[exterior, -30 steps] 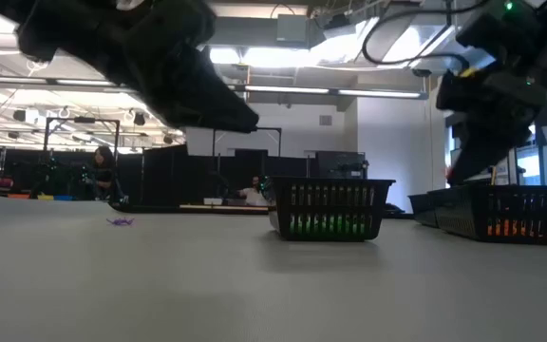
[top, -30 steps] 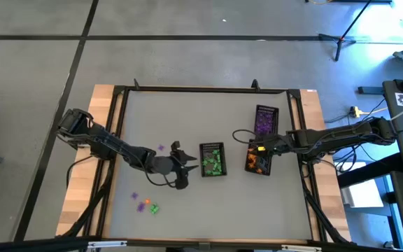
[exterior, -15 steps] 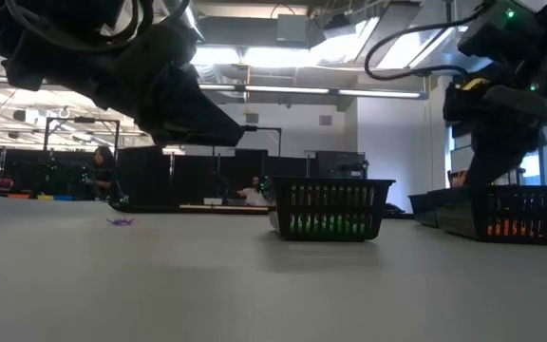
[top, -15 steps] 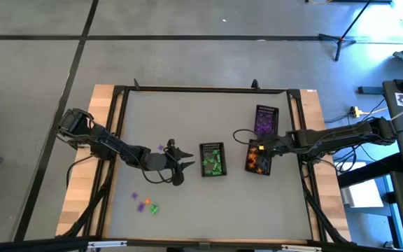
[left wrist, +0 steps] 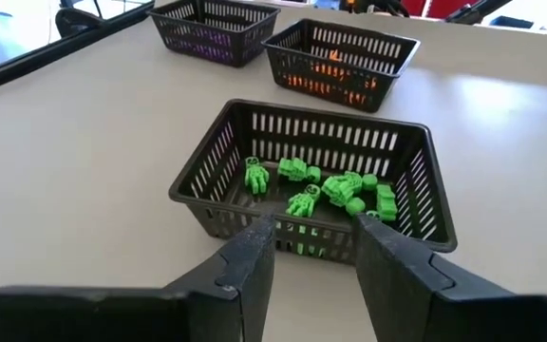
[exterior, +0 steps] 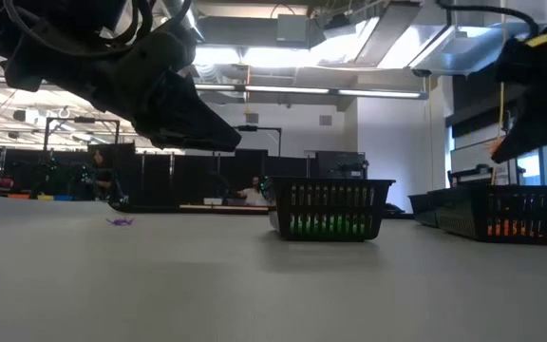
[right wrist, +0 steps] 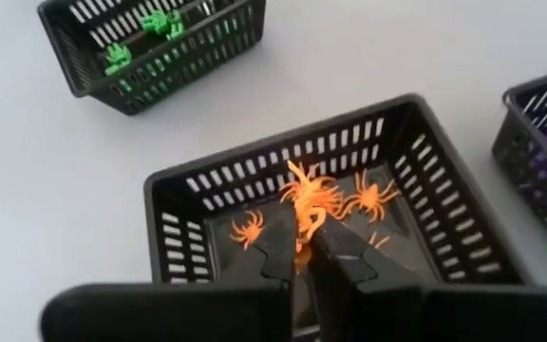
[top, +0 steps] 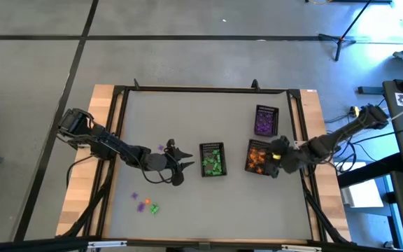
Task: Sort Halloween decoration
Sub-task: Put the top orange spider toy into the bottom right bin, then put the purple spider toy into the top bin
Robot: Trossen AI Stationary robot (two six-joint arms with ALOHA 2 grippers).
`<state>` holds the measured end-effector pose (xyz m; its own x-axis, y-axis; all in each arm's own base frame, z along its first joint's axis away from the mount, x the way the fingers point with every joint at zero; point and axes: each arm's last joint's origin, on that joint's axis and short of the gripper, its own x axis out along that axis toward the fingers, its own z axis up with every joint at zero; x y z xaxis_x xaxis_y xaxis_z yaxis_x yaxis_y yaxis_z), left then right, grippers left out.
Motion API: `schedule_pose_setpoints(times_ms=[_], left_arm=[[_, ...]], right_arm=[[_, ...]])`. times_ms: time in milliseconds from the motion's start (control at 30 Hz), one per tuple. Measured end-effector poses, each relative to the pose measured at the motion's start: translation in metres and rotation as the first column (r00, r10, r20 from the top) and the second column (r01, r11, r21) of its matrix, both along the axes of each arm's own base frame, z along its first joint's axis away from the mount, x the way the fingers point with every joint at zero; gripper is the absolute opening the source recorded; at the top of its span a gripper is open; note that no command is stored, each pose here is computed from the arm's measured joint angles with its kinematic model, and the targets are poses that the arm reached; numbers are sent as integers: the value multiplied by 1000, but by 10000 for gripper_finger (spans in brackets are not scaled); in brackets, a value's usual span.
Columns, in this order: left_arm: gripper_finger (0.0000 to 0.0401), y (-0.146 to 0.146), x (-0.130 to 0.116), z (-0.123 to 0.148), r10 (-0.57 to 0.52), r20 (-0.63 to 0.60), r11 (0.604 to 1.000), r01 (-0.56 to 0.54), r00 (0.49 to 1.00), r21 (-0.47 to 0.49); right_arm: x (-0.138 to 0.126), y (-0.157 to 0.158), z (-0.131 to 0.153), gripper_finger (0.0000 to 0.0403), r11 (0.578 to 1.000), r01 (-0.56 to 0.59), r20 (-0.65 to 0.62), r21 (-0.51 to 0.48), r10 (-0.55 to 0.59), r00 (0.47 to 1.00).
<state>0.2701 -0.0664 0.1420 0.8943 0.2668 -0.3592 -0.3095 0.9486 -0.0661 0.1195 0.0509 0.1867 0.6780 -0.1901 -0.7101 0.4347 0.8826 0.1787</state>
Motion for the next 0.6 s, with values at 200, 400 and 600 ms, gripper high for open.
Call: schedule_pose_setpoints(times_ms=[200,400,600], left_arm=[[134,3,1,0,12,0,1000,-12,1000,0],[134,6,2,0,23,3,1000,-23,1000,0],[134,6,1,7,36,-3,999,-36,999,-33]], right_arm=[[-2,7,-5,29,999,-24,65,-23,25,998],[2,10,-5,107,997,-59,74,-40,62,995],[6,11,-1,189,997,-49,136,-57,56,989]])
